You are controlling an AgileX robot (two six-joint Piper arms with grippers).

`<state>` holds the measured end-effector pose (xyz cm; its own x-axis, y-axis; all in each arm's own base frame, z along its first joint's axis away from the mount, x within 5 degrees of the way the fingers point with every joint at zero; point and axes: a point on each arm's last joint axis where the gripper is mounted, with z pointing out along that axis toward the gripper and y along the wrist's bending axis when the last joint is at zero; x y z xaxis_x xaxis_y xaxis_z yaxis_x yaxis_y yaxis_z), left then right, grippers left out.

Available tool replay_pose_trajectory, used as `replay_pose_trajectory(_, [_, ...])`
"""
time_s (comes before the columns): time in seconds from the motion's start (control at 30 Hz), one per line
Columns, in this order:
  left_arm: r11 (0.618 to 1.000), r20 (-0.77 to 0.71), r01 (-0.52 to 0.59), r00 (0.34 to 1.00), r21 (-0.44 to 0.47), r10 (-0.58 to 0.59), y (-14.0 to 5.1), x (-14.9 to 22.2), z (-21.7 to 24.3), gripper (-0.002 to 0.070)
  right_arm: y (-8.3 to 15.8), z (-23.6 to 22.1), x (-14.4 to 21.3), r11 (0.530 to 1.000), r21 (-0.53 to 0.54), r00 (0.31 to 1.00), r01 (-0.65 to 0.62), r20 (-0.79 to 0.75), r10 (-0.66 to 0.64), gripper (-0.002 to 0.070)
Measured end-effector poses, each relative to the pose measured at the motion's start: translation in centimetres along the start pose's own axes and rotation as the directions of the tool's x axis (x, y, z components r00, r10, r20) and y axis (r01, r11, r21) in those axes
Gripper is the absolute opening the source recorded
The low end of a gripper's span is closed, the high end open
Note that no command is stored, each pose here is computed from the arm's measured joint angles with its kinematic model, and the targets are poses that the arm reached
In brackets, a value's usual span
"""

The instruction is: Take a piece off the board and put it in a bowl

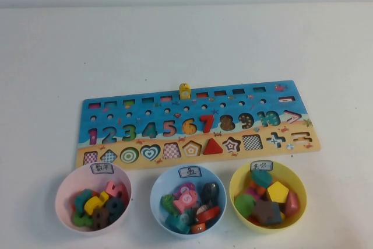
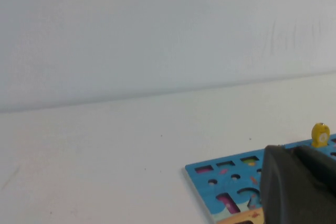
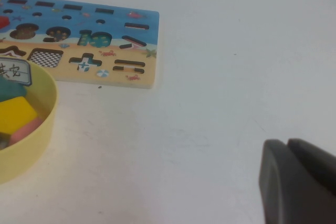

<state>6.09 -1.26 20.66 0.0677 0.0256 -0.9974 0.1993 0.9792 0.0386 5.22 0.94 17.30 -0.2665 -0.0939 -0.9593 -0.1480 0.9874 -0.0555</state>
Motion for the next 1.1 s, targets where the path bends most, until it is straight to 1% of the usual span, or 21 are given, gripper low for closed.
replay_pose_trajectory(0.23, [1.0, -0.123, 0.013, 0.992, -0.007, -0.014, 0.0, 1.3, -0.6, -0.0003, 0.0, 0.0, 0.0, 1.0, 0.0, 1.0, 0.0, 0.0, 0.0, -0.0017])
replay_pose_trajectory(0.53, [1.0, -0.336, 0.02, 0.942, -0.014, -0.024, 0.0, 3.3, -1.1, -0.0003, 0.0, 0.0, 0.0, 1.0, -0.001, 1.0, 0.0, -0.002, 0.0, -0.0017])
replay_pose_trajectory(1.1, [1.0, -0.349, 0.02, 0.937, -0.017, -0.024, 0.0, 3.4, -1.2, -0.0003, 0.0, 0.0, 0.0, 1.0, -0.001, 1.0, 0.0, -0.002, 0.0, -0.0017])
